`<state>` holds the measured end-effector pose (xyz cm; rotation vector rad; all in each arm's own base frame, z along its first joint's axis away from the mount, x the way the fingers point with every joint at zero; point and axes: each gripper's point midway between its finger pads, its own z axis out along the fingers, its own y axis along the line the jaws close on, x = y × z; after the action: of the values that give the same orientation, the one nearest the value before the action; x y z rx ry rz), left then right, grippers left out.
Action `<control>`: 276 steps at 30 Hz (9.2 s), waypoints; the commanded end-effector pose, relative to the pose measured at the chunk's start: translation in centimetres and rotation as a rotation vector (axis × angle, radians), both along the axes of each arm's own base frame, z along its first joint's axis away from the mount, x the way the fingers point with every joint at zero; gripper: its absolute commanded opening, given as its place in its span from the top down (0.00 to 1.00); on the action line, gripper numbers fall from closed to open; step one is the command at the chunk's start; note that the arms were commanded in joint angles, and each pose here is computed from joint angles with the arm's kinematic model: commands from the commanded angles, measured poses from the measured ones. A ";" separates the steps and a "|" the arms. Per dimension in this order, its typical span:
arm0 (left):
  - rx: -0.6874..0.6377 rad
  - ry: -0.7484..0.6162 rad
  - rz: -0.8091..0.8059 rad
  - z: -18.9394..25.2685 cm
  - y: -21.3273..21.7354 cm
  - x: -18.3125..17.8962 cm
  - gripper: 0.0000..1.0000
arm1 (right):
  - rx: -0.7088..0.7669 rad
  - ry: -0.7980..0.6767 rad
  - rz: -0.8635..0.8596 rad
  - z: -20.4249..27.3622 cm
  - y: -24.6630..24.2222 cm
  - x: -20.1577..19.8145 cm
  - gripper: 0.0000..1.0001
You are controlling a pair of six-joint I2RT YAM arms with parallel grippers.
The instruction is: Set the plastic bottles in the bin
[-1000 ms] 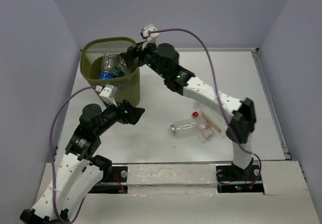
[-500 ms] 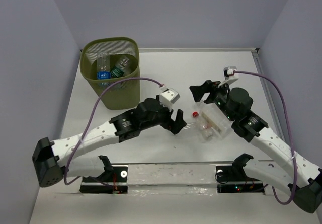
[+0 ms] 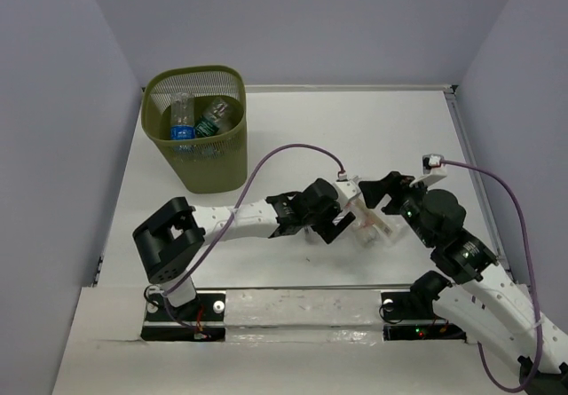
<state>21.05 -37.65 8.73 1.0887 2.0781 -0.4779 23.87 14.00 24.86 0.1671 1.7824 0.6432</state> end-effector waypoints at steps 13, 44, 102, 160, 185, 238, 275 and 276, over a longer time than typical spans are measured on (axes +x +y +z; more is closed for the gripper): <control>0.083 -0.017 0.044 -2.5 0.8 0.2 0.25 | -0.070 0.296 -0.010 -7.3 -0.2 -1.7 0.16; -0.748 -0.245 0.503 26.6 12.7 1.3 0.36 | -0.407 0.599 0.069 -11.6 -0.2 -2.0 0.17; -0.764 -0.573 1.059 32.2 34.3 7.0 0.01 | -0.024 -0.255 0.667 19.2 27.8 6.5 0.70; -0.884 -0.442 0.550 26.0 26.4 -3.1 0.01 | -0.874 0.801 0.326 -13.5 -4.8 6.9 0.00; -0.856 -0.434 0.594 25.3 26.7 -2.3 0.01 | -0.542 0.597 0.395 -11.5 1.6 10.0 0.55; -0.861 -0.557 1.189 24.4 37.0 -0.6 0.01 | -0.085 -0.649 0.508 20.8 37.7 16.7 0.00; -1.028 -0.534 0.620 31.2 28.4 -2.4 0.01 | -0.069 -0.567 0.170 13.2 6.8 -0.7 0.00; -1.021 -0.527 0.621 30.9 28.2 -2.2 0.01 | -0.069 -0.546 0.149 12.2 5.8 -1.0 0.00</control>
<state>19.18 -7.07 38.03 -0.1741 1.3445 -0.6118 21.19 22.82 46.31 -0.3069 1.0586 0.7881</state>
